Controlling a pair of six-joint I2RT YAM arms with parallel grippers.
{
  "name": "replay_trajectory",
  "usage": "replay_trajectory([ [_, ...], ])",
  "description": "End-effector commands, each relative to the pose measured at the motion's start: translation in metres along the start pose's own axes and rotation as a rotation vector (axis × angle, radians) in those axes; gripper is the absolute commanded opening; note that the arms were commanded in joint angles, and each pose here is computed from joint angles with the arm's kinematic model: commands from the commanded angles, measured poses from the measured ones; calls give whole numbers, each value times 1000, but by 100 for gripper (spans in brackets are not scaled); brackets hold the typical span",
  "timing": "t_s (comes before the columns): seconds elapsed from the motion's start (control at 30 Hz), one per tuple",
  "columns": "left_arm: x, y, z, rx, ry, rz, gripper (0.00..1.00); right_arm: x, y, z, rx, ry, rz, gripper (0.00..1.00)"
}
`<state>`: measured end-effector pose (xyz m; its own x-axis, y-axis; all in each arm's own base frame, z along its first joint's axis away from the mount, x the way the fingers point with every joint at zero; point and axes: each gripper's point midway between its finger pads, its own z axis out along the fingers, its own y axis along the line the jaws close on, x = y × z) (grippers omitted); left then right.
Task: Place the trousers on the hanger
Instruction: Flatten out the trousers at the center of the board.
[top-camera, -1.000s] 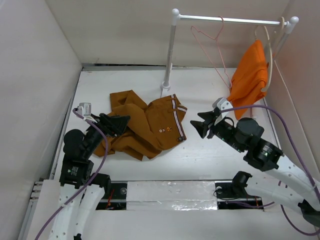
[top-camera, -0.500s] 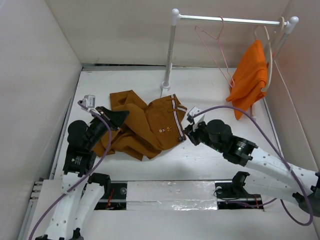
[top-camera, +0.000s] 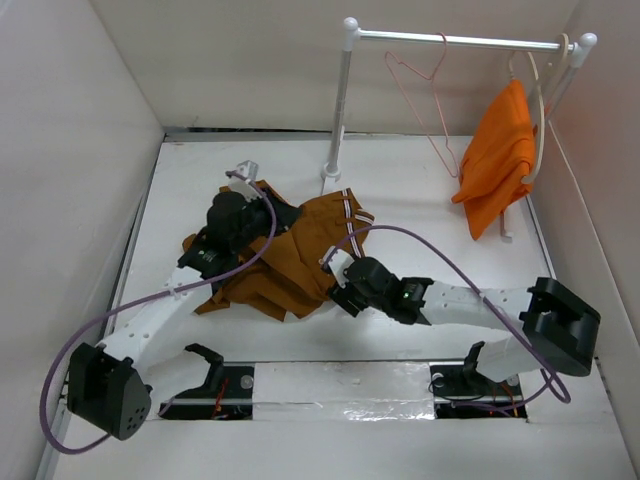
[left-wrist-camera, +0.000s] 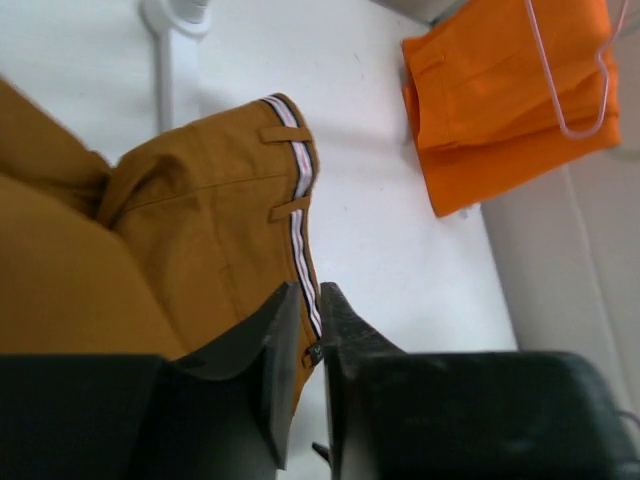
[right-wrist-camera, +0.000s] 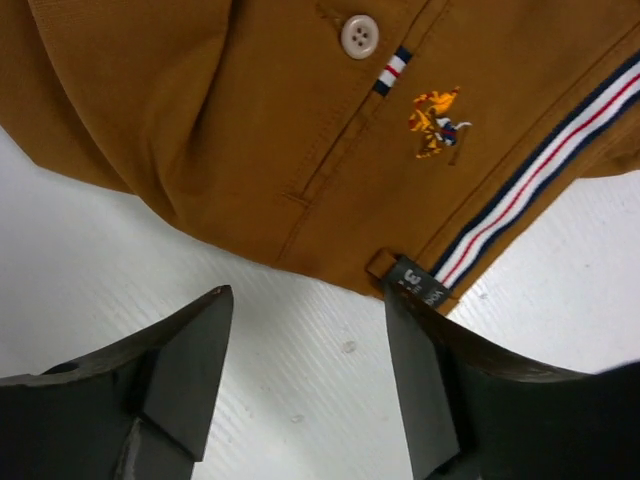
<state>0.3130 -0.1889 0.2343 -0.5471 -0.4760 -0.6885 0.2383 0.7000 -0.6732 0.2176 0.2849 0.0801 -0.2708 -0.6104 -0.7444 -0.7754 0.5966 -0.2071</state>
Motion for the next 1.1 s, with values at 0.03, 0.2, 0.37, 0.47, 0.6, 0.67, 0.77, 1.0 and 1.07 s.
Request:
replay_trajectory([
  [0.03,-41,-43,-4,-24,-191,132,26,-18,1,11,78,-89,-32,74],
  [0.2,-23,-30,-24,-19,-183,133,31,-7,13,33,60,-57,-44,76],
  [0.37,-4,-18,-50,-11,-168,131,40,7,6,57,152,29,-26,63],
  [0.47,8,-8,-56,-18,-156,116,46,-6,-9,50,264,-19,48,20],
  [0.6,17,2,-58,-48,-134,106,54,-45,-26,4,363,-126,130,0],
  [0.67,14,4,-64,-52,-168,88,64,-47,-38,-24,408,-111,124,0],
  [0.77,14,14,-66,-100,-178,73,71,-69,-62,-83,456,-161,176,0],
  [1.0,12,31,-74,-158,-251,-3,82,-67,-109,-191,540,-290,347,0],
  [1.07,12,35,-75,-171,-264,-11,85,-54,-114,-208,536,-305,401,0],
])
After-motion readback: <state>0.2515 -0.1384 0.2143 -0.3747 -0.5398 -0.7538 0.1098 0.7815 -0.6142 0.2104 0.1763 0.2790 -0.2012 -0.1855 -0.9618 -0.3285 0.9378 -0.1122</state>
